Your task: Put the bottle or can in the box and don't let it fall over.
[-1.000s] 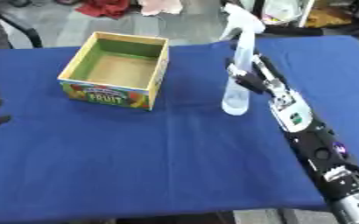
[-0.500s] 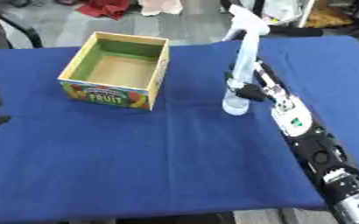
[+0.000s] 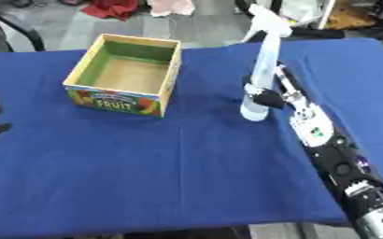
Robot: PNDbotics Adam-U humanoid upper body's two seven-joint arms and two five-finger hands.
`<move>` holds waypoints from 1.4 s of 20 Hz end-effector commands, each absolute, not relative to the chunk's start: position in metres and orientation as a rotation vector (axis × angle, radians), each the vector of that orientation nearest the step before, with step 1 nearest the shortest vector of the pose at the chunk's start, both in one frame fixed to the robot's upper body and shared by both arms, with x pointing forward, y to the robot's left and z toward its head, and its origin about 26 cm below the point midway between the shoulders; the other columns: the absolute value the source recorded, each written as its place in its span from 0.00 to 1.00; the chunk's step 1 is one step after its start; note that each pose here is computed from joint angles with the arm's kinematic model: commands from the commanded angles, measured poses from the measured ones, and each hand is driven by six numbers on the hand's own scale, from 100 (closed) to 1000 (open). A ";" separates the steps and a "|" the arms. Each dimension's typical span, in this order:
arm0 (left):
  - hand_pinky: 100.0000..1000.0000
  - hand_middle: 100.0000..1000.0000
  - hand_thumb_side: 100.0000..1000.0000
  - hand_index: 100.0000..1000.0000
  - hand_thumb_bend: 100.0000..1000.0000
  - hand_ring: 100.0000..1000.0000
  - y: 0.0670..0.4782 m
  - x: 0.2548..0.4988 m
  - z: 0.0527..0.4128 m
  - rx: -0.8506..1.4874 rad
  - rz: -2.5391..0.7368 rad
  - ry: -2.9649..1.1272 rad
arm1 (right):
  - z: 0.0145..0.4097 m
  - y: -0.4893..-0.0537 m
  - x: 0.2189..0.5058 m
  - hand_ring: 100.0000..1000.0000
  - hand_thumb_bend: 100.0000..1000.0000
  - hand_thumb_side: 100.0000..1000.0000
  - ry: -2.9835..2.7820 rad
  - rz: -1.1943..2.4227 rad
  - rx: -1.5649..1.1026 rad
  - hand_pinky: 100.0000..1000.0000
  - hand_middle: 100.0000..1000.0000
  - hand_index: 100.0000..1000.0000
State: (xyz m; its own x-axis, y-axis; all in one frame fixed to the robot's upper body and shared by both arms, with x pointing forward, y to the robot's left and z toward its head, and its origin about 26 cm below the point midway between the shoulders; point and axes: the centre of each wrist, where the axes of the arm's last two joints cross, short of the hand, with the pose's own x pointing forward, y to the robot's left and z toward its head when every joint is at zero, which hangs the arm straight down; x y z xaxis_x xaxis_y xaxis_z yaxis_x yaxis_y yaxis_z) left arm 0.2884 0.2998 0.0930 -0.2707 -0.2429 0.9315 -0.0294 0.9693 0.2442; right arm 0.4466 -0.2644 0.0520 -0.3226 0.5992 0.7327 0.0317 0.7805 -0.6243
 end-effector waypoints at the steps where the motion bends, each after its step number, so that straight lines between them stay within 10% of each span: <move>1: 0.81 0.93 0.81 0.85 0.47 0.93 0.300 0.290 0.102 0.202 -0.221 -1.869 | 0.062 -0.272 0.450 0.82 0.00 0.22 -1.863 0.535 -0.525 0.86 0.75 0.19; 26: 0.81 0.93 0.81 0.85 0.47 0.93 0.288 0.296 0.105 0.142 -0.258 -1.884 | 0.158 -0.159 0.490 0.88 0.00 0.26 -2.113 0.507 -0.336 0.87 0.79 0.18; 27: 0.81 0.93 0.81 0.85 0.47 0.93 0.287 0.297 0.106 0.135 -0.265 -1.889 | 0.159 -0.150 0.490 0.89 0.00 0.02 -2.120 0.517 -0.326 0.88 0.80 0.19; 28: 0.81 0.93 0.81 0.85 0.47 0.93 0.285 0.298 0.108 0.127 -0.271 -1.895 | 0.160 -0.142 0.490 0.89 0.00 0.26 -2.128 0.530 -0.318 0.88 0.80 0.19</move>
